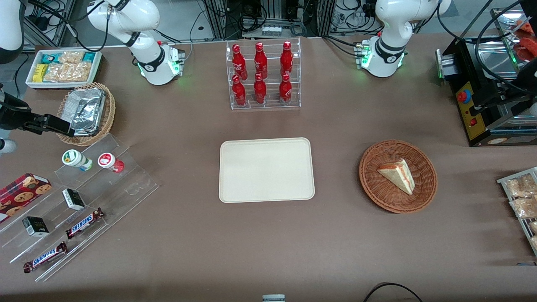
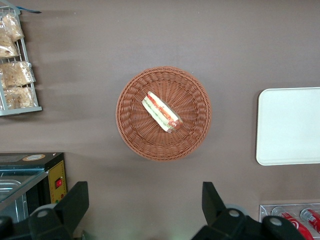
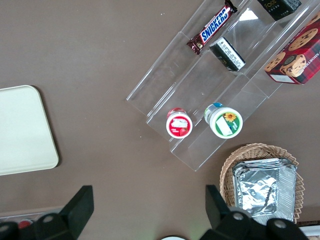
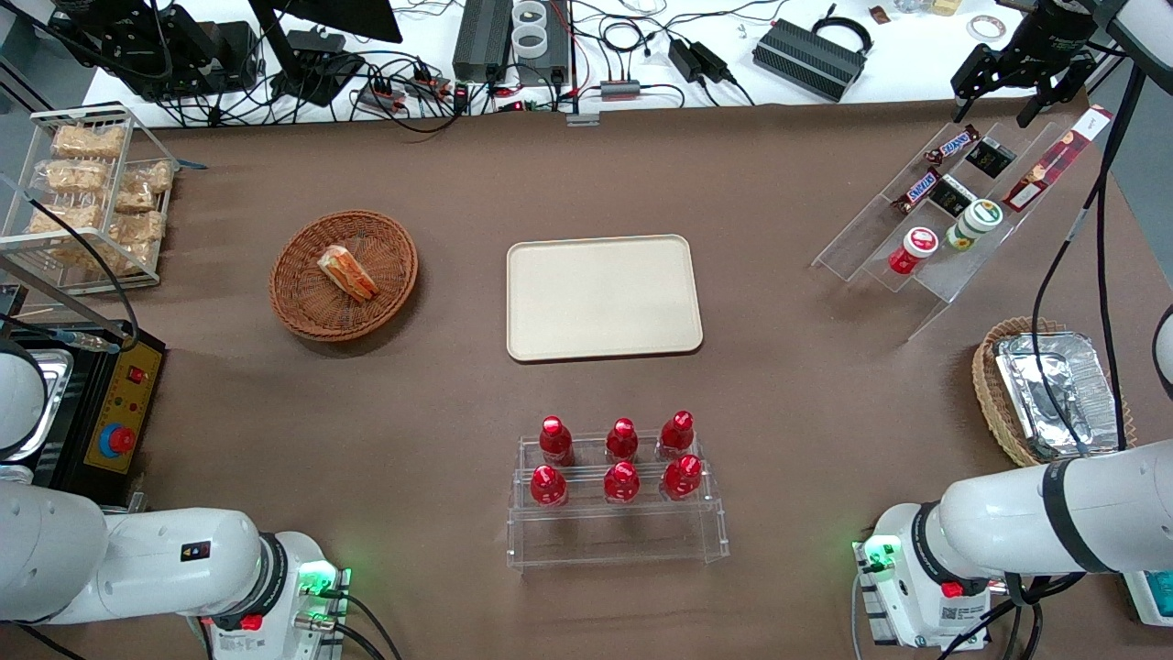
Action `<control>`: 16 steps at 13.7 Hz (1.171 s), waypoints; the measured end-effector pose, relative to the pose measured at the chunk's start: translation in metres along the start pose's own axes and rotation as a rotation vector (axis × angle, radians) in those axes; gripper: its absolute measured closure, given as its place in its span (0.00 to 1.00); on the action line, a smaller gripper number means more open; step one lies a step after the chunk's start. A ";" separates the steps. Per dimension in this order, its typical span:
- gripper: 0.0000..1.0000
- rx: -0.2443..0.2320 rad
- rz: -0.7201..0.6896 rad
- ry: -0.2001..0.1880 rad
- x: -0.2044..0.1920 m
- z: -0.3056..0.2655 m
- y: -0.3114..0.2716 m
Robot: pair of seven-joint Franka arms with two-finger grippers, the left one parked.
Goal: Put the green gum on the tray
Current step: 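Move the right gripper down over the green sunflower gum tub on the stand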
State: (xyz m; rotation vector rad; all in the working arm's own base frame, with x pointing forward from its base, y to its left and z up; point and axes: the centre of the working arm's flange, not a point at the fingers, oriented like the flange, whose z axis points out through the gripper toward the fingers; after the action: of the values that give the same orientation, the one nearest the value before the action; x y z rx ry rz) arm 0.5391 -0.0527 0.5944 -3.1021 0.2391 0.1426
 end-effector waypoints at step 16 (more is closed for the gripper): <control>0.00 -0.003 -0.370 0.037 0.025 0.110 0.073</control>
State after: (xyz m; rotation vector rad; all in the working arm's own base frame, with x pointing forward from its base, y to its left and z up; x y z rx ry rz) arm 0.5427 -0.1251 0.4815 -3.0850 -0.3334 0.0750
